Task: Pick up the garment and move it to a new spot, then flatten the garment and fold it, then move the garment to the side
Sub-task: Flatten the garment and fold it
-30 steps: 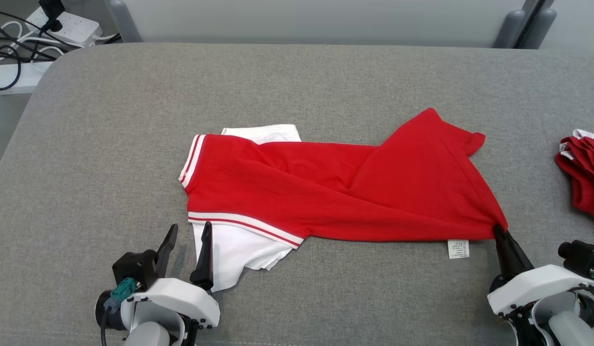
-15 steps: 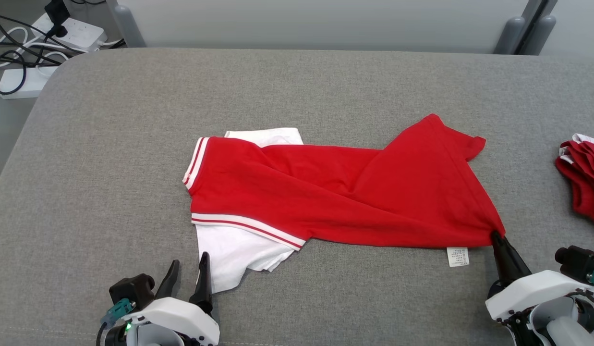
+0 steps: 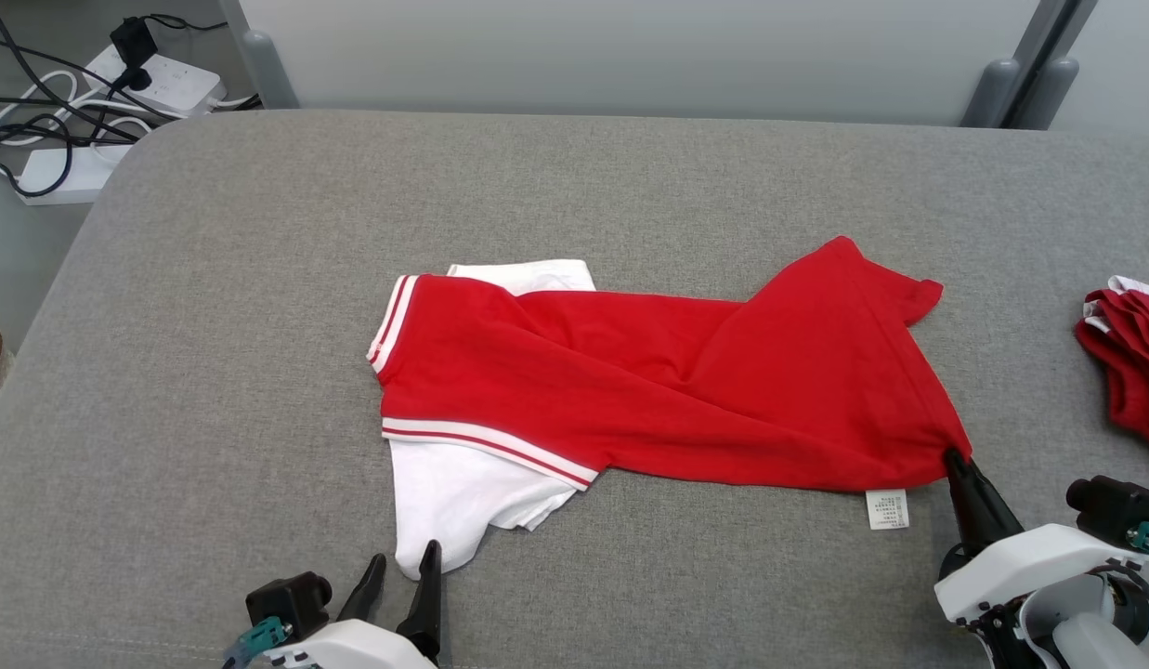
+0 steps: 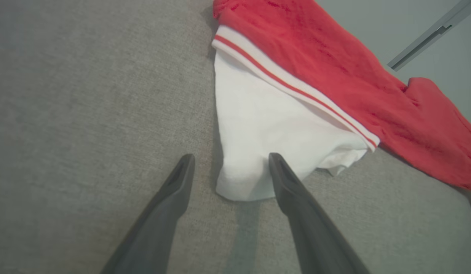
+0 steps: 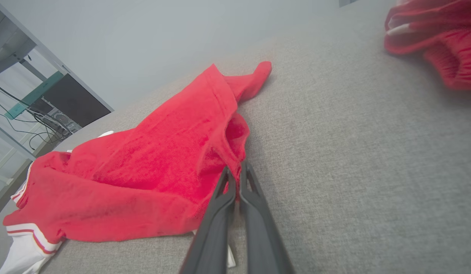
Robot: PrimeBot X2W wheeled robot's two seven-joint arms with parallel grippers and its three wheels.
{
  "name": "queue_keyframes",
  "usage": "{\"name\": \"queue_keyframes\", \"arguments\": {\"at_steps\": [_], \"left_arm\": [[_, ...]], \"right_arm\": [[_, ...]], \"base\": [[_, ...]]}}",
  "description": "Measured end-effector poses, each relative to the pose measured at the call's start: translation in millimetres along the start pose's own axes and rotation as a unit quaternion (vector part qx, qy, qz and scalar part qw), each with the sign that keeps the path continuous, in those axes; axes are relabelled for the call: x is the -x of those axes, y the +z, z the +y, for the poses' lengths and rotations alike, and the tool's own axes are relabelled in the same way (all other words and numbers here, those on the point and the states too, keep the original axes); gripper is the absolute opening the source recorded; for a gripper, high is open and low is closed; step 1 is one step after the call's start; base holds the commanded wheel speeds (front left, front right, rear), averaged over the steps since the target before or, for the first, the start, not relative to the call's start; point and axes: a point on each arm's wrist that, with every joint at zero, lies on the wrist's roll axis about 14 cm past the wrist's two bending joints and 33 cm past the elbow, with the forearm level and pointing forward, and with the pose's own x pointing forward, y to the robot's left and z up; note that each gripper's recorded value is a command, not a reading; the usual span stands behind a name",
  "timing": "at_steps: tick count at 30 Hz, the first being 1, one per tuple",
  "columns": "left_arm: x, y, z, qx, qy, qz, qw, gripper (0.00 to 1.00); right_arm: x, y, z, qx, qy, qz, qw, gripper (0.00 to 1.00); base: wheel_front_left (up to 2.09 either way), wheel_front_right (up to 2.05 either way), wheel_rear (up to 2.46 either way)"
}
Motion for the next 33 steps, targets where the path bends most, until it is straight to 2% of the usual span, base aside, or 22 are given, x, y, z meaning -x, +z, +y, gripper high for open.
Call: {"name": "queue_keyframes", "arguments": {"at_steps": [16, 17, 18, 19, 26, 33], "left_arm": [[-3, -8, -17, 0.056, -0.041, 0.016, 0.997, 1.0], [-4, -4, -20, 0.057, -0.048, 0.01, 0.997, 0.94], [-4, -3, -20, 0.057, -0.05, 0.009, 0.997, 0.71], [-4, -3, -20, 0.057, -0.05, 0.009, 0.997, 0.0], [-6, 26, -30, 0.071, -0.069, -0.036, 0.994, 0.0], [-9, 54, -42, 0.052, -0.093, -0.074, 0.991, 0.0]], "right_arm": [[0, -6, 2, -0.001, 0.003, 0.007, 1.0, 0.0], [-1, -6, 4, -0.001, 0.005, 0.007, 1.0, 0.0], [-2, -6, 5, -0.002, 0.006, 0.007, 1.0, 0.0], [-2, -6, 5, -0.002, 0.006, 0.007, 1.0, 0.0], [-3, -2, 8, -0.004, 0.008, 0.001, 1.0, 0.0], [-9, 23, 20, 0.003, 0.028, -0.033, 0.999, 0.0]], "base": [[0.0, 0.0, 0.0], [0.0, 0.0, 0.0], [0.0, 0.0, 0.0], [0.0, 0.0, 0.0], [0.0, 0.0, 0.0], [0.0, 0.0, 0.0]]}}
